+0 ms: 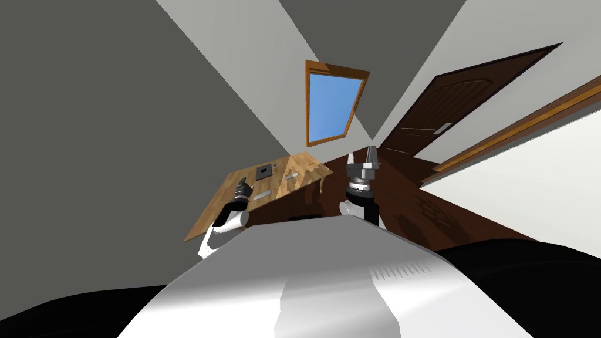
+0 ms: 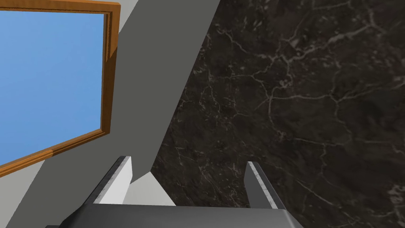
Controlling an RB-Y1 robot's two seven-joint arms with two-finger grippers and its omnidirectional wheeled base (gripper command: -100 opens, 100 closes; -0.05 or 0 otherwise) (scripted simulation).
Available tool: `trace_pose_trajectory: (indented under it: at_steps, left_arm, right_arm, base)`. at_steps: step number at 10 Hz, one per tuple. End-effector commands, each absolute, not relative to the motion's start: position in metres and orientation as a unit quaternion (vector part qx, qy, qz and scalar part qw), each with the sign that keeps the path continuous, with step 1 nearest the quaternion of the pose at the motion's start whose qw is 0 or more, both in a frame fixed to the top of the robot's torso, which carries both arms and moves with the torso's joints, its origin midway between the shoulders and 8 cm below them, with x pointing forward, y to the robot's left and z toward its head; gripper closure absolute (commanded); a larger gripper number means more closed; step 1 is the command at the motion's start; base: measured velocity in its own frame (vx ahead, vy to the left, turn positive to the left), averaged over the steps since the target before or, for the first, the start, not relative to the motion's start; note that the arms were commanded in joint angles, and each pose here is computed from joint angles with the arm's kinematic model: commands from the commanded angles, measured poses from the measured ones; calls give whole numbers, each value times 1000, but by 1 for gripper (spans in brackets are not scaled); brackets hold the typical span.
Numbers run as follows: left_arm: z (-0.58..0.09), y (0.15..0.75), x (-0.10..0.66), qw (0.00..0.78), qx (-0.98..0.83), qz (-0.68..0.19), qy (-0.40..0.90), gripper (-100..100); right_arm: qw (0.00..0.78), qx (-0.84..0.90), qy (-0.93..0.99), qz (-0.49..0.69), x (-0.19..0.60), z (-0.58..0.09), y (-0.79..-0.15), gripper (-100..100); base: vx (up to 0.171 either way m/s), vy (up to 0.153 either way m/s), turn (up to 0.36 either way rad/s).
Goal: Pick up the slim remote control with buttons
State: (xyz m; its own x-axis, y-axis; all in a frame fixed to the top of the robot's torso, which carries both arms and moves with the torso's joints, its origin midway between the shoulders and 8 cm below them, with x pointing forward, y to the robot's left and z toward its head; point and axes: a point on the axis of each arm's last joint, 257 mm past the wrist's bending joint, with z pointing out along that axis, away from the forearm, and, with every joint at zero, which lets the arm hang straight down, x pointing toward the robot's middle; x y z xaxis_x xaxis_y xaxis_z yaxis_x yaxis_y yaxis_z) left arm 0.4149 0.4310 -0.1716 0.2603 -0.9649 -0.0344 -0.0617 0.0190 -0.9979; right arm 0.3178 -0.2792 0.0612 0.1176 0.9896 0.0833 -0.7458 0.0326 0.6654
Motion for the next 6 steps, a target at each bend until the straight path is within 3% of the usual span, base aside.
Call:
trace_pose_trajectory:
  at_steps: [1,6]
  left_arm:
    - [-185,449,413,540,-595,-394,446,-100]
    - [-216,466,406,508,-637,-362,453,-100]
  right_arm:
    - [688,293,208,631,318,61,-279,0]
    - [688,293,208,631,318,61,-279,0]
  base:
    - [-11,16,-254]
    - [-6,15,-106]
